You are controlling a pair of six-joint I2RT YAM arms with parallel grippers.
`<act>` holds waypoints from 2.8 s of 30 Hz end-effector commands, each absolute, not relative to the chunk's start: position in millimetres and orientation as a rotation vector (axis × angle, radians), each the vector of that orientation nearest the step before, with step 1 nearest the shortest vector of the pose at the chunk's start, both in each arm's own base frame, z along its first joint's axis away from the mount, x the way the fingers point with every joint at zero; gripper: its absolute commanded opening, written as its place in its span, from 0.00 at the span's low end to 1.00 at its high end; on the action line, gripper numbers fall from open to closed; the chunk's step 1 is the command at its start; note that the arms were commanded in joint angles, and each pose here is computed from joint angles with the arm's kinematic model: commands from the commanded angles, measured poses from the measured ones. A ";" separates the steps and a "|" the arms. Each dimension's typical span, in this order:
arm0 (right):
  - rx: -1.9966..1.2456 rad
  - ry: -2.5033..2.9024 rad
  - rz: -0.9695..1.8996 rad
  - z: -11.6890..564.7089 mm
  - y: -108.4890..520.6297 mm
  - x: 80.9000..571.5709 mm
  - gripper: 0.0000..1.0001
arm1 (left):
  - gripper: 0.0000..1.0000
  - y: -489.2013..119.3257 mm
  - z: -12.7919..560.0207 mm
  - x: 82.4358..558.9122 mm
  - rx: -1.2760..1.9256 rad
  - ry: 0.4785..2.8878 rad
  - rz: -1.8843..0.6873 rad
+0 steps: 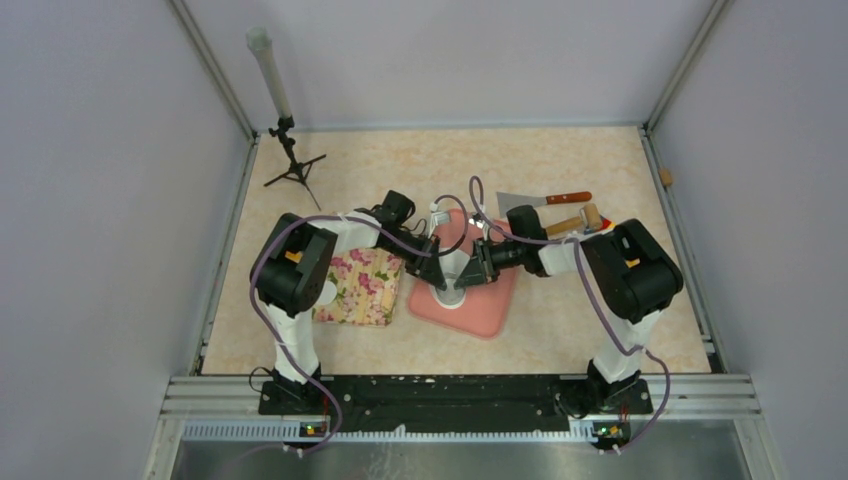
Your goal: Roll out the dumpling wrappers from the dough
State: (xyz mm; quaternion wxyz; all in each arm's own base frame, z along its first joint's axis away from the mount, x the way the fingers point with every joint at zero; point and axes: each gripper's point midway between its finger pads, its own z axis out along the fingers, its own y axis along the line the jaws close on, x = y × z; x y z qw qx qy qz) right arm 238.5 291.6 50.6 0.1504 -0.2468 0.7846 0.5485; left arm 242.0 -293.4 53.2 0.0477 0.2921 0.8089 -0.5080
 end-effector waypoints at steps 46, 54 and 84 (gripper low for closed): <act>-0.769 2.204 1.560 61.3 289.1 254.3 0.00 | 0.00 -299.6 90.2 251.7 0.982 2.273 -1.473; -0.844 2.067 1.568 110.6 296.4 262.8 0.00 | 0.00 -300.2 134.9 251.6 1.043 2.131 -1.434; -1.831 1.412 0.621 141.9 296.1 245.7 0.79 | 0.33 -284.4 66.0 414.7 0.681 2.459 -0.935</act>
